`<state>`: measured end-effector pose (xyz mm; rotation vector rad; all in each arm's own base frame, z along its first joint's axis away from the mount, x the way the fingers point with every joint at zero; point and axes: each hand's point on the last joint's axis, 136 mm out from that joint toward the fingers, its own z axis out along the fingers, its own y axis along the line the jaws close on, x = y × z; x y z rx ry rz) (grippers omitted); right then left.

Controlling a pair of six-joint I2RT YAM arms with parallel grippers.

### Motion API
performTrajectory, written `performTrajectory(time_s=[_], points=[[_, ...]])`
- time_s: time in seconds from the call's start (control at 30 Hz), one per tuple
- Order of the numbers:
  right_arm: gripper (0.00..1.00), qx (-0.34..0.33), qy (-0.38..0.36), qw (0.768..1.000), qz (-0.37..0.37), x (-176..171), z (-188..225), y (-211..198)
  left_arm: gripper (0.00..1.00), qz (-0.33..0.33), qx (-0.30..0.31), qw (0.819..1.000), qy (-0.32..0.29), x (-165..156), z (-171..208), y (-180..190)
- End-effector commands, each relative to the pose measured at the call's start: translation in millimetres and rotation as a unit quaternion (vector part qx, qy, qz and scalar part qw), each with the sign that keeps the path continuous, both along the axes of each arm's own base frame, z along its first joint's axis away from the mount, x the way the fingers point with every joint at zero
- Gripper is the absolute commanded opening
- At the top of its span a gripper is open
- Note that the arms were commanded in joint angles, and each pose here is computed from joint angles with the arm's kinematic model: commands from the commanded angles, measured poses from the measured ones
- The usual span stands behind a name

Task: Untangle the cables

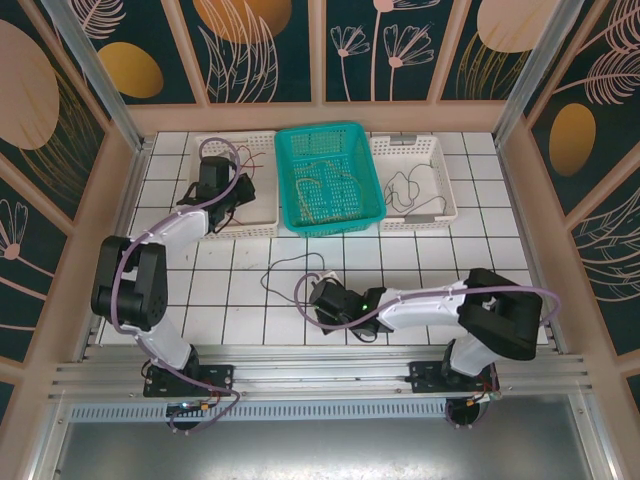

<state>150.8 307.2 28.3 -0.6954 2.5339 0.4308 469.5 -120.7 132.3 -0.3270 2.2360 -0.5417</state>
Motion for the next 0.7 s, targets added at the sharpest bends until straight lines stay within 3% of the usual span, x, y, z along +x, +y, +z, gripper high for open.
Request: performTrajectory(time_s=[0.0,0.2,0.23,0.33,0.4,0.5,0.67], points=[[0.00,0.038,0.004,0.999,0.013,-6.4,27.2,7.0,0.00,0.002,-0.021,1.000,0.006,1.4,-13.6,-1.3],[0.00,0.076,-0.005,0.997,0.013,-5.9,50.0,5.6,0.00,0.003,-0.036,0.999,0.028,-5.1,-31.2,-4.1],[0.06,0.077,-0.005,0.997,0.016,-5.6,50.7,5.0,0.00,0.001,-0.043,0.999,0.030,-6.5,-32.4,-5.8],[0.29,0.070,-0.005,0.997,0.019,-1.8,45.8,3.4,0.12,0.005,-0.052,0.998,0.035,-10.1,-35.5,-6.1],[0.39,0.066,-0.001,0.998,0.016,3.1,40.6,1.0,0.19,0.005,-0.053,0.998,0.039,-12.1,-37.4,-6.3],[0.47,0.068,0.005,0.998,0.020,7.8,35.3,0.5,0.31,0.008,-0.051,0.998,0.045,-14.7,-39.7,-4.2],[0.49,0.066,0.016,0.997,0.024,17.1,23.6,-1.5,0.44,0.007,-0.061,0.998,0.024,-16.4,-13.3,-5.4]])
